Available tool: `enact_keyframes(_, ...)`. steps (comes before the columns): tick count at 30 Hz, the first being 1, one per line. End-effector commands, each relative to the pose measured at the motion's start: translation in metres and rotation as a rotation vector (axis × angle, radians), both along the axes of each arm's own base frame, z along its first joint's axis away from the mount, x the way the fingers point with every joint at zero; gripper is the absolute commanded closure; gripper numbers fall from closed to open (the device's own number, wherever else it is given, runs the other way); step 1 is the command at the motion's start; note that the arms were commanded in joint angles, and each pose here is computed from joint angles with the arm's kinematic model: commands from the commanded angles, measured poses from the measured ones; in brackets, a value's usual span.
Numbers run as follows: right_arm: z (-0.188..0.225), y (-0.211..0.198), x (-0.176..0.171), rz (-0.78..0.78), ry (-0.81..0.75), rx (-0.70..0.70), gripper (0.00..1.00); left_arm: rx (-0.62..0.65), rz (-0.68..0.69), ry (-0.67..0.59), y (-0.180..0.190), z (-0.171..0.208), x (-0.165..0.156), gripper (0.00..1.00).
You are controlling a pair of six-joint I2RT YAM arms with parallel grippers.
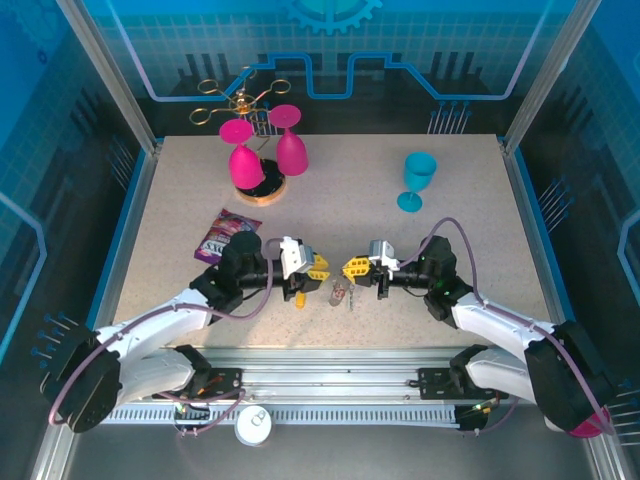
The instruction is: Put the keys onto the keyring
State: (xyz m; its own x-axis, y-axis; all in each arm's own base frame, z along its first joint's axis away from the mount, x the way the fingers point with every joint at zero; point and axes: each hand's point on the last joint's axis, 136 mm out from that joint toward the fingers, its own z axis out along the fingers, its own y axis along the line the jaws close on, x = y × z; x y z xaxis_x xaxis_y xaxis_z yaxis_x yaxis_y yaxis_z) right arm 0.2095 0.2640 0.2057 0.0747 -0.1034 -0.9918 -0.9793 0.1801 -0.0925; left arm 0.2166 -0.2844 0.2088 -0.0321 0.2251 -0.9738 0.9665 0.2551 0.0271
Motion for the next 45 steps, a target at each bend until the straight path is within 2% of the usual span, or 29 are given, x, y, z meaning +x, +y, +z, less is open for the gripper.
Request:
enact_keyframes(1, 0.029, 0.005, -0.004, 0.052, -0.112, 0.052, 1.00, -0.052, -0.066, -0.047, -0.008, 0.022, -0.002, 0.76)
enact_keyframes(14, 0.030, 0.020, -0.014, 0.123, -0.112, 0.047, 1.00, -0.069, -0.065, -0.026, -0.014, 0.019, 0.003, 0.75)
enact_keyframes(25, 0.014, 0.029, -0.018, 0.151, -0.098, -0.022, 1.00, -0.074, -0.074, -0.018, -0.016, 0.019, 0.000, 0.79)
enact_keyframes(45, -0.012, 0.019, -0.011, 0.068, -0.067, -0.155, 1.00, -0.014, -0.072, -0.059, -0.013, 0.013, -0.004, 0.79)
